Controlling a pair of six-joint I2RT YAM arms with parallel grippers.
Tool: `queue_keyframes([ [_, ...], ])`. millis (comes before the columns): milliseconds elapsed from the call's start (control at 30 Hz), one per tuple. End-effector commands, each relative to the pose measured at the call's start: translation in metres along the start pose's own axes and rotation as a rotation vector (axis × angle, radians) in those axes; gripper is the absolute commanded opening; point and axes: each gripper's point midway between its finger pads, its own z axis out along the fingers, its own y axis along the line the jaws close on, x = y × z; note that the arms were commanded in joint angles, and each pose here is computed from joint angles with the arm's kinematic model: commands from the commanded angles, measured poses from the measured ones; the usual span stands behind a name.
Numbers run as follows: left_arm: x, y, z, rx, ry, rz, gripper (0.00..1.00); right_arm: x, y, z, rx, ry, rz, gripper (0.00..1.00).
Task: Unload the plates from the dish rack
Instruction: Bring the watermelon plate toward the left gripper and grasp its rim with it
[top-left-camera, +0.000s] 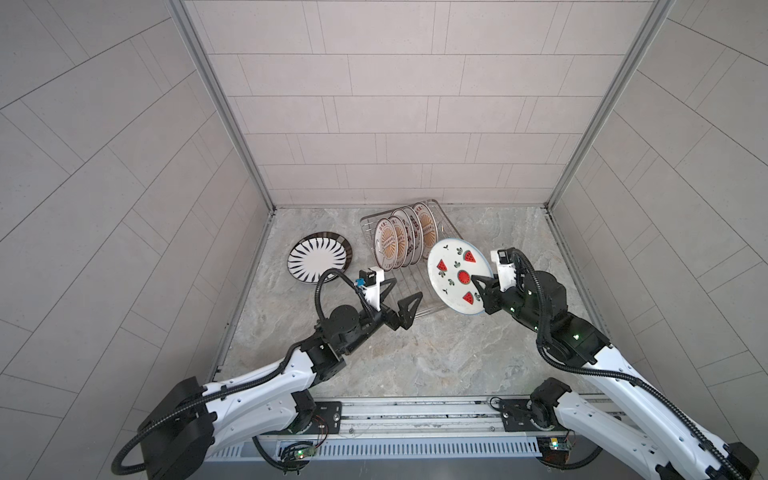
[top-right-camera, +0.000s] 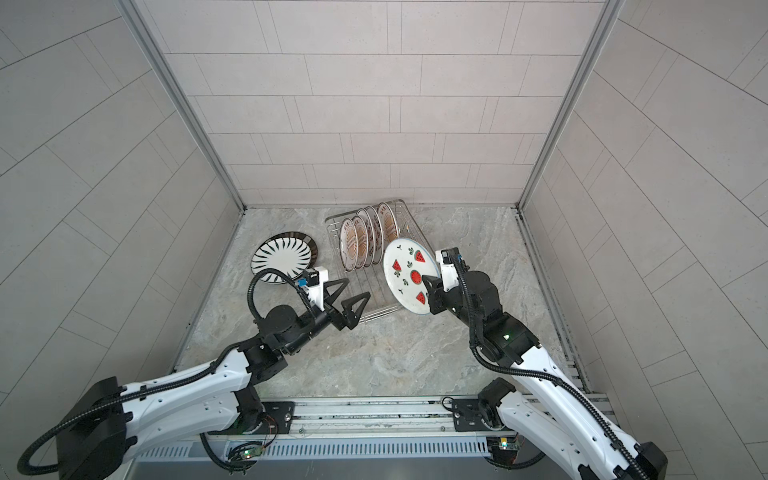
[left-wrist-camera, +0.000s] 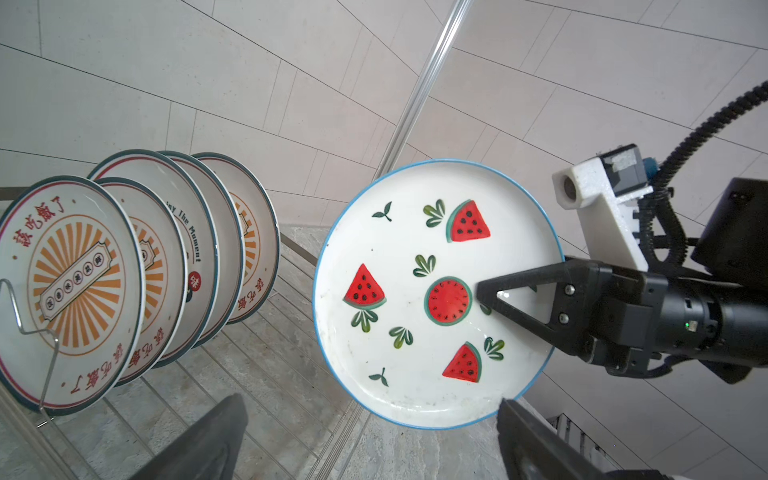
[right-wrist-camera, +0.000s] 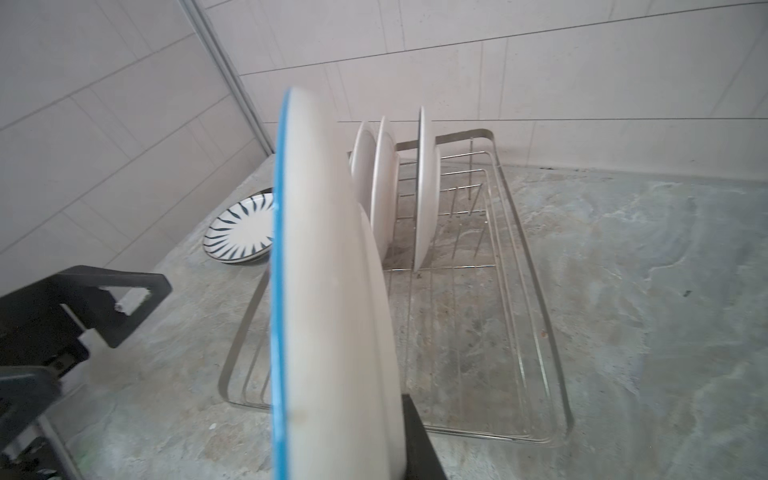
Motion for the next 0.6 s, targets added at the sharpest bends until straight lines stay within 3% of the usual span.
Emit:
queue_keyframes([
  [0,-0.007,-0.009,-0.008,0.079,-0.034,0.018,1.0,-0.054,0.043,-0.015,-0.22,-0.192,0.024,0.17],
  [333,-0.007,0.008,-0.013,0.14,-0.051,-0.083,1.0,-0.055,0.068,-0.005,-0.41,-0.192,0.062,0.15],
  [567,-0.006,-0.001,-0.013,0.237,-0.057,-0.122,1.0,-0.054,0.08,-0.007,-0.526,-0.207,0.059,0.13],
])
